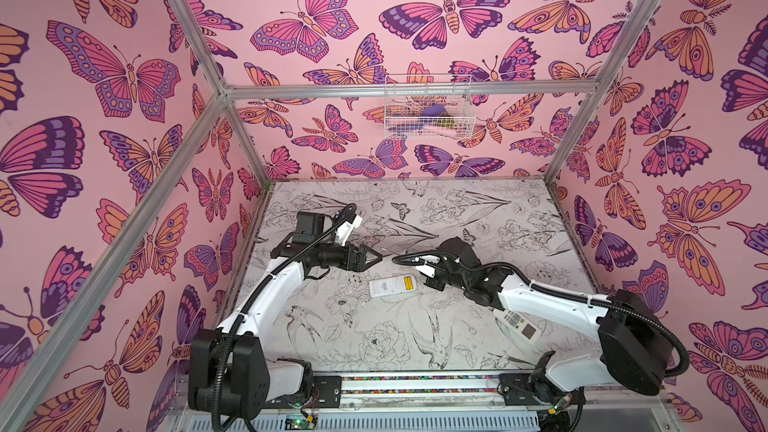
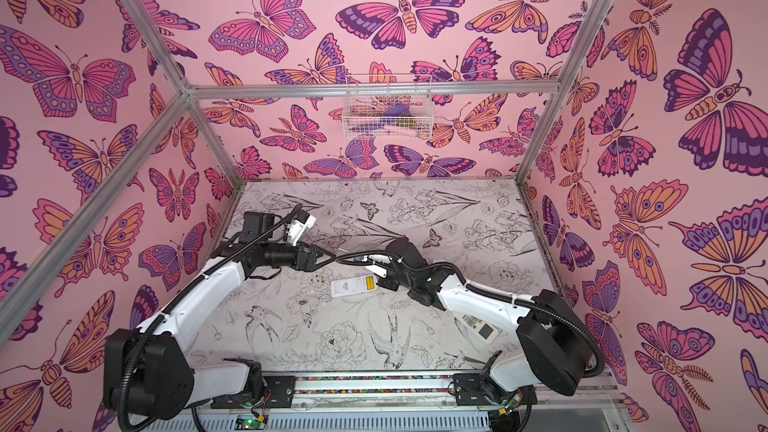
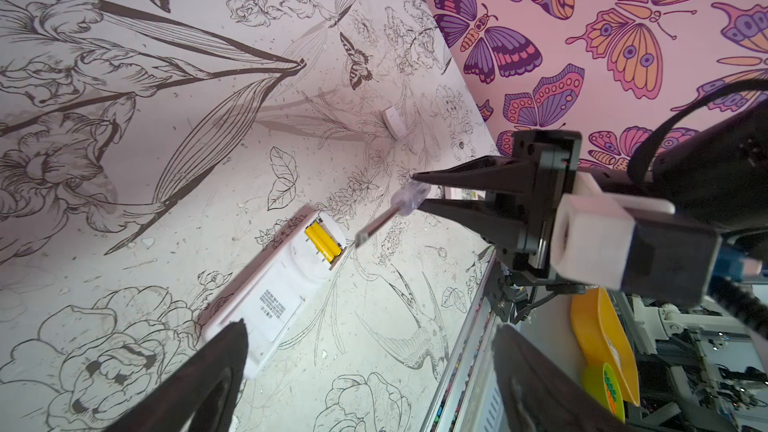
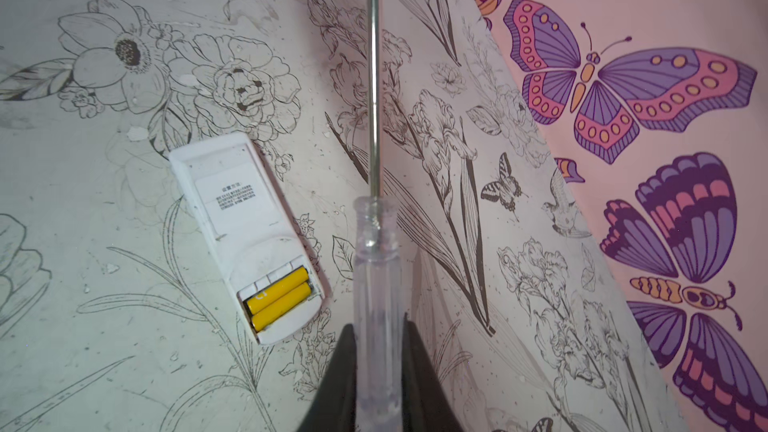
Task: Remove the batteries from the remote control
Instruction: 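Lift the screwdriver with the right gripper and bring its tip toward the batteries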
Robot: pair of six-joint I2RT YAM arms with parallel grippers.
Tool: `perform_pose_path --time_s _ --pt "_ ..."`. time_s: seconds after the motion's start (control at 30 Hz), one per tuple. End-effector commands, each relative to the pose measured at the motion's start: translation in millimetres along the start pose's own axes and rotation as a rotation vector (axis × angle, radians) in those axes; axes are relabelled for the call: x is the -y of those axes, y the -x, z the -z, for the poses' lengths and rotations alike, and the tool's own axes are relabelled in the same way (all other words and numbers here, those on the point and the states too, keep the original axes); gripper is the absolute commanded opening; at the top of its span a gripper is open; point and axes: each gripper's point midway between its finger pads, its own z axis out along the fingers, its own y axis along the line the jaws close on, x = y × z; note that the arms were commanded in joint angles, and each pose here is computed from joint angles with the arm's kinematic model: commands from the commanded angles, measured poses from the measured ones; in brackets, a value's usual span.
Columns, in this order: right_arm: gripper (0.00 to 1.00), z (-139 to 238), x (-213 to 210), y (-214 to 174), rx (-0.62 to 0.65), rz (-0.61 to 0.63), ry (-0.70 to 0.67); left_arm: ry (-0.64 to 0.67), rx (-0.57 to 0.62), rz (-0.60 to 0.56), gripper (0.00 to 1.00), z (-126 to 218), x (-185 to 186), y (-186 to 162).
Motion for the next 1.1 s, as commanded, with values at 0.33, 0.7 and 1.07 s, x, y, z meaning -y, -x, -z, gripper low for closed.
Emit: perform_pose_path --time_s 0.33,0.7,1.07 --pt "0.00 -8 -18 38 0.087 0.114 -0.010 -0.010 -0.025 0.019 0.71 -13 -9 -17" --pt "0.00 -9 -21 43 0.079 0.115 -0.010 -0.042 -0.026 0.020 0.40 -15 -1 -18" --pt "0.00 -10 -19 41 0.075 0.111 -0.042 -0.014 -0.038 0.007 0.12 -19 -9 -24"
